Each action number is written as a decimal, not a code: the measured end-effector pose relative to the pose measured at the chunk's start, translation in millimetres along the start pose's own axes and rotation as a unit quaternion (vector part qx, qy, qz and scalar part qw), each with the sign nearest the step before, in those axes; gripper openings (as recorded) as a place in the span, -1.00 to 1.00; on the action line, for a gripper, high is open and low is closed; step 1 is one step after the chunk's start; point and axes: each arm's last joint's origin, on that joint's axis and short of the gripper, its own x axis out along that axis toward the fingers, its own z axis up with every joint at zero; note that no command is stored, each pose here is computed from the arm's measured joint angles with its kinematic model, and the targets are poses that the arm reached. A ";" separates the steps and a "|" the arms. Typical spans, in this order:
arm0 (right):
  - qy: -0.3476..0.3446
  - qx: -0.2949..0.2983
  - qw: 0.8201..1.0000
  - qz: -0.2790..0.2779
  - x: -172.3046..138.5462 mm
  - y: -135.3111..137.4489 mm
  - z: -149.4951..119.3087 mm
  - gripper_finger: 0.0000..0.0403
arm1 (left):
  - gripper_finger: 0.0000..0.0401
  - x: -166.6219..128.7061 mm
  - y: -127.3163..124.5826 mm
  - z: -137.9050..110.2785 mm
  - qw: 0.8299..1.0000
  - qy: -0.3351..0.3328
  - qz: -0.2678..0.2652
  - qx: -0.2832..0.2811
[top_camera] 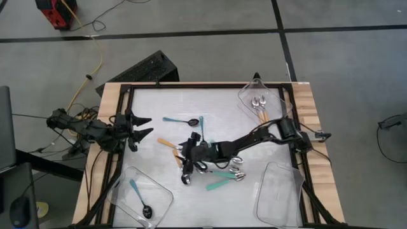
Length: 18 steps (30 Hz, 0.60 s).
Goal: Sort silverware by color (type)
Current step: Put the yellow spoon into the top transparent bin
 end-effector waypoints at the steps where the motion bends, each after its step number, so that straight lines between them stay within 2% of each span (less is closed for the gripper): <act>1: -0.002 0.002 1.000 -0.001 0.4 -0.6 4.1 0.48 | 0.08 0.0 0.0 0.0 1.000 0.000 0.000 0.000; 5: -0.003 0.001 0.999 -0.034 0.7 -9.1 10.7 0.54 | 0.08 0.0 0.0 0.0 1.000 0.000 0.000 0.000; 11: -0.022 0.025 0.999 -0.018 4.4 -26.3 20.2 0.53 | 0.08 0.0 0.0 0.1 1.000 0.000 0.000 -0.001; 15: -0.009 0.029 0.999 -0.021 15.1 -29.7 7.1 0.53 | 0.08 0.0 0.0 0.0 1.000 0.000 0.000 -0.001; 18: -0.026 0.038 0.999 -0.015 24.9 -27.5 1.6 0.53 | 0.08 0.0 0.1 0.1 1.000 -0.001 0.002 -0.001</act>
